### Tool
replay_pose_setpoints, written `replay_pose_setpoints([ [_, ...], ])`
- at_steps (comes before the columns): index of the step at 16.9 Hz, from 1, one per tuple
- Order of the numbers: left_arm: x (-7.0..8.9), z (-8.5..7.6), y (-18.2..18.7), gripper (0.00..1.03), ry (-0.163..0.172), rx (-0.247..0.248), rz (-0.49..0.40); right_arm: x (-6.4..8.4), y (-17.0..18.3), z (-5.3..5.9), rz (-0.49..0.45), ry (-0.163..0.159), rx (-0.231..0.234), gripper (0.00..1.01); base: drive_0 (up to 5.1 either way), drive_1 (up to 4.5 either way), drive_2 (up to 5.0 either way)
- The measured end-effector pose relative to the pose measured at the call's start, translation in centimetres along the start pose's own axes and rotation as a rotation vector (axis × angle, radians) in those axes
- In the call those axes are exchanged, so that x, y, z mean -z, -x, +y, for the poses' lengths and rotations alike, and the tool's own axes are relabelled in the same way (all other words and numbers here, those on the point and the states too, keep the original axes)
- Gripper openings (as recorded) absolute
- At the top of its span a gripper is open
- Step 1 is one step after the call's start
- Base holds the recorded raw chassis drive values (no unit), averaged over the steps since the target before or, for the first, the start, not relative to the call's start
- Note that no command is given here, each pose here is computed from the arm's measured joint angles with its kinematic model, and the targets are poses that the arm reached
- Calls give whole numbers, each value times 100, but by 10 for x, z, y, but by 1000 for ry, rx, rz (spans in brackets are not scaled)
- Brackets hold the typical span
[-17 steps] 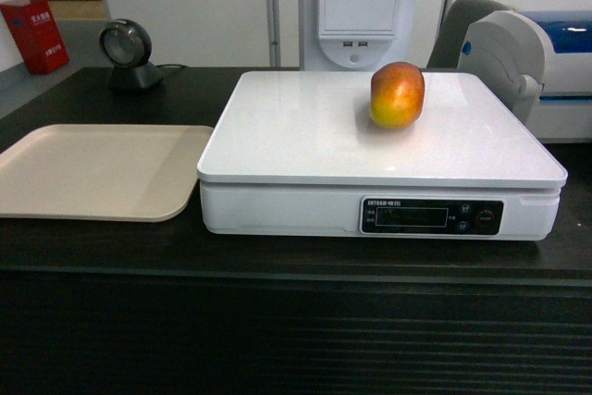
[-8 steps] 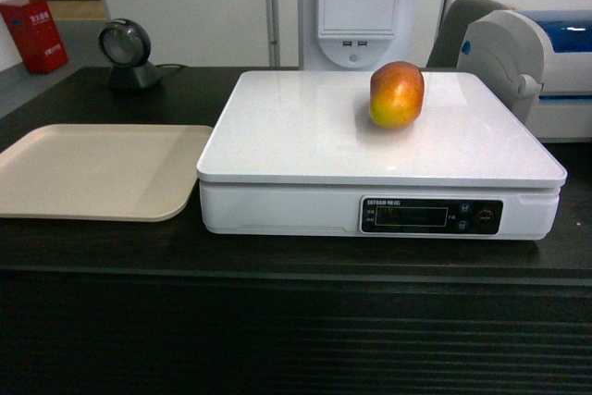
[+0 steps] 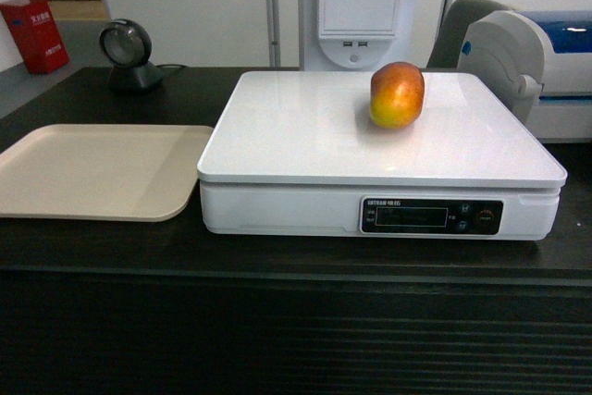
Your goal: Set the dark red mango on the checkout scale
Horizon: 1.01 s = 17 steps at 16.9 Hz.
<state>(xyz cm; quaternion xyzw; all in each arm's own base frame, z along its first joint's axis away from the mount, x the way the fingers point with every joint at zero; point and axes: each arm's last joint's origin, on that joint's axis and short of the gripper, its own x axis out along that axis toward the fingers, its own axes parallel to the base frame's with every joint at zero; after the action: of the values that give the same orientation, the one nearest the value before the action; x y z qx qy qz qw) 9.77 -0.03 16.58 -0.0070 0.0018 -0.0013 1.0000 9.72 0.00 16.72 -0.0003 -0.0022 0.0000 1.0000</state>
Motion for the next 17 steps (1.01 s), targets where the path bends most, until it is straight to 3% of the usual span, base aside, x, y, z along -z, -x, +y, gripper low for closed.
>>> replay_pose_setpoints([
  [1, 0, 0, 0, 100, -1, 0, 0, 0, 0, 0, 0, 0, 0, 98, 0, 0, 0],
  [17, 0, 0, 0, 98, -1, 0, 0, 0, 0, 0, 0, 0, 0, 98, 0, 0, 0],
])
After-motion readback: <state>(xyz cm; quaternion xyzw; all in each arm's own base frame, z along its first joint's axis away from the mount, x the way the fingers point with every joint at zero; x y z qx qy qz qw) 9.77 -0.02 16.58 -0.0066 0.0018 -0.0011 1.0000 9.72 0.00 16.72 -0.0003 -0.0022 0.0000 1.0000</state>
